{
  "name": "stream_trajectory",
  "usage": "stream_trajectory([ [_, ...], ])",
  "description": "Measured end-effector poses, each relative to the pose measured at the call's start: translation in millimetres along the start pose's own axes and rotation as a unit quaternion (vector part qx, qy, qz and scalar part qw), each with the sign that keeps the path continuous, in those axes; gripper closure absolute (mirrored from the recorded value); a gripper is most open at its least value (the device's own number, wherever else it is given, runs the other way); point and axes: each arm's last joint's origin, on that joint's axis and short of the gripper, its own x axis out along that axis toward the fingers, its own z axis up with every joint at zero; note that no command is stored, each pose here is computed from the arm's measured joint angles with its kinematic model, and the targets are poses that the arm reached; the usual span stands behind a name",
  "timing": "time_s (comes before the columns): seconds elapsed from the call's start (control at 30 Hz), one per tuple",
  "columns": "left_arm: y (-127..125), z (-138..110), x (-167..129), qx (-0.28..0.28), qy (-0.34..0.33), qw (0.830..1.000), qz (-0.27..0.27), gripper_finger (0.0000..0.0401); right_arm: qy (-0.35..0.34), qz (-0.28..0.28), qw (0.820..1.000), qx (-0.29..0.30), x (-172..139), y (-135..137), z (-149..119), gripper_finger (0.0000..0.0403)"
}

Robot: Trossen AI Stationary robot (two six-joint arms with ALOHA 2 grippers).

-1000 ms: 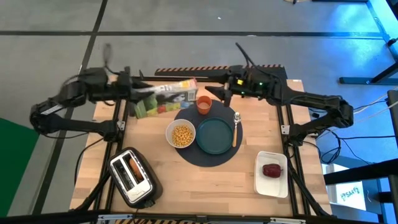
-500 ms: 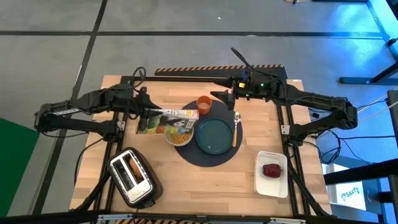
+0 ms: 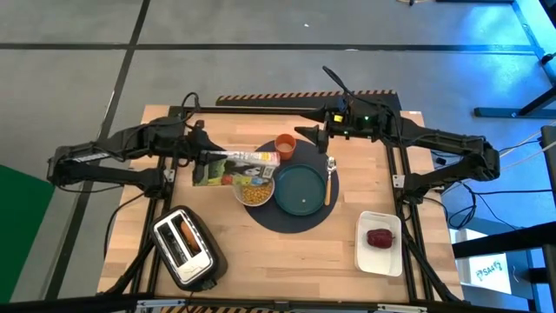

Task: Arrange a breakfast setting
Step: Pour the cereal from the cereal box into the bowl

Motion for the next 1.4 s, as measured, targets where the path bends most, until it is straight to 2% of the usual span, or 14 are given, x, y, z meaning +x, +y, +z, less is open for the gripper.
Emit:
stream_trajectory([
  [0.3, -0.9, -3.7, -22.4, 0.002, -0.021, 1.000, 0.001, 0.0333, 0.024, 0.008, 0.999, 0.028, 2.3, -0.6, -6.9, 0.0096],
  [0.43, -0.8, -8.5, -30.8, 0.006, -0.014, 1.000, 0.008, 0.0333, 0.055, 0.021, 0.997, 0.044, 12.3, 0.7, -32.9, 0.0096],
  [0.6, -0.9, -12.0, -35.4, 0.011, -0.007, 1.000, 0.009, 0.0333, 0.050, 0.039, 0.995, 0.072, 29.3, 0.1, -57.9, 0.0096],
  [0.9, -1.2, -12.4, -41.5, 0.024, -0.019, 1.000, 0.008, 0.0333, 0.077, 0.033, 0.996, 0.042, 76.1, -1.4, -95.3, 0.0097],
  [1.2, -2.4, -13.8, -54.3, 0.028, -0.046, 0.999, -0.002, 0.0333, 0.064, 0.038, 0.997, -0.003, 96.5, -6.6, -110.1, 0.0158],
  [1.4, -2.8, -14.8, -64.3, 0.029, -0.068, 0.997, -0.002, 0.0333, 0.035, 0.085, 0.996, -0.009, 98.8, 4.1, -107.3, 0.0192],
])
